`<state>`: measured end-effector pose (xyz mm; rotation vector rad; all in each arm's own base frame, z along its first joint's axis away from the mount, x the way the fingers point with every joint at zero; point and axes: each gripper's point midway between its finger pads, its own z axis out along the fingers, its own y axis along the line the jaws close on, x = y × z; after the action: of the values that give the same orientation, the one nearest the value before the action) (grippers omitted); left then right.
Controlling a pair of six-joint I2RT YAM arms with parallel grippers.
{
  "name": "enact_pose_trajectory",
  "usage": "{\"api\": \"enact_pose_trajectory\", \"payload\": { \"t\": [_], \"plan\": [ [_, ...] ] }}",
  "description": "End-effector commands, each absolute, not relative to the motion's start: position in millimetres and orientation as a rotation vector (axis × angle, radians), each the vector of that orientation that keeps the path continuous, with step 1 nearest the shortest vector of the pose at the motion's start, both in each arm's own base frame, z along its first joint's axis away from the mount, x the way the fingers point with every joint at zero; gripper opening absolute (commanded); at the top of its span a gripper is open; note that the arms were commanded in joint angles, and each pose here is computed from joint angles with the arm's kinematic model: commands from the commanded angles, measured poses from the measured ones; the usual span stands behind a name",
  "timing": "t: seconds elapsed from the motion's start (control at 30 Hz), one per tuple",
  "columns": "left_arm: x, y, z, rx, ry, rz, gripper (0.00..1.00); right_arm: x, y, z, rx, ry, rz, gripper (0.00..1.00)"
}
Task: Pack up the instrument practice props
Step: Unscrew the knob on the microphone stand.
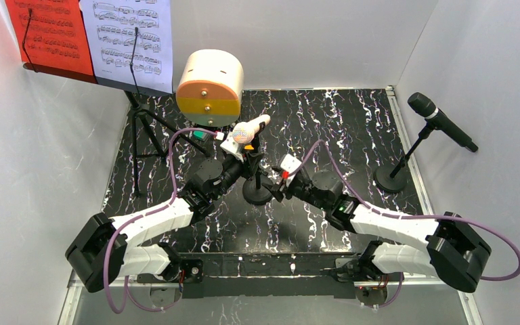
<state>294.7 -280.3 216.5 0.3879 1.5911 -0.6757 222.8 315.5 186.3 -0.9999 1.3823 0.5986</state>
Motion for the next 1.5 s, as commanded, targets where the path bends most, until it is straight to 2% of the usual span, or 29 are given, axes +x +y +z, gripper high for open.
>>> {"api": "enact_pose_trajectory", "payload": {
  "t": [0.0, 0.43, 0.77, 1.13, 1.3, 1.47],
  "plan": [
    [289.1, -272.2, 171.1, 0.412, 1.753, -0.622, 0.00, 215.7, 320.0, 191.3, -0.805, 1.582, 0.891, 0.65],
    [286.1, -274.4, 173.6, 0.443, 1.740, -0.634, 0.00, 235.0, 317.3, 202.9, -0.420, 1.753, 1.409, 0.57],
    [285.0, -276.9, 174.1, 0.454, 1.739, -0.646, 0.00, 251.7, 327.6, 197.2, -0.258, 1.845, 1.514, 0.55],
    [284.3, -277.9, 175.0, 0.460, 1.735, -0.652, 0.00, 251.1, 333.7, 189.8, -0.161, 1.869, 1.674, 0.44],
    [284.3, -277.9, 174.6, 0.460, 1.736, -0.651, 0.00, 248.5, 331.6, 188.1, -0.155, 1.863, 1.692, 0.32],
    [284.2, -278.4, 174.5, 0.461, 1.738, -0.654, 0.00, 240.3, 333.0, 186.1, -0.262, 1.848, 1.705, 0.10]
  ]
}}
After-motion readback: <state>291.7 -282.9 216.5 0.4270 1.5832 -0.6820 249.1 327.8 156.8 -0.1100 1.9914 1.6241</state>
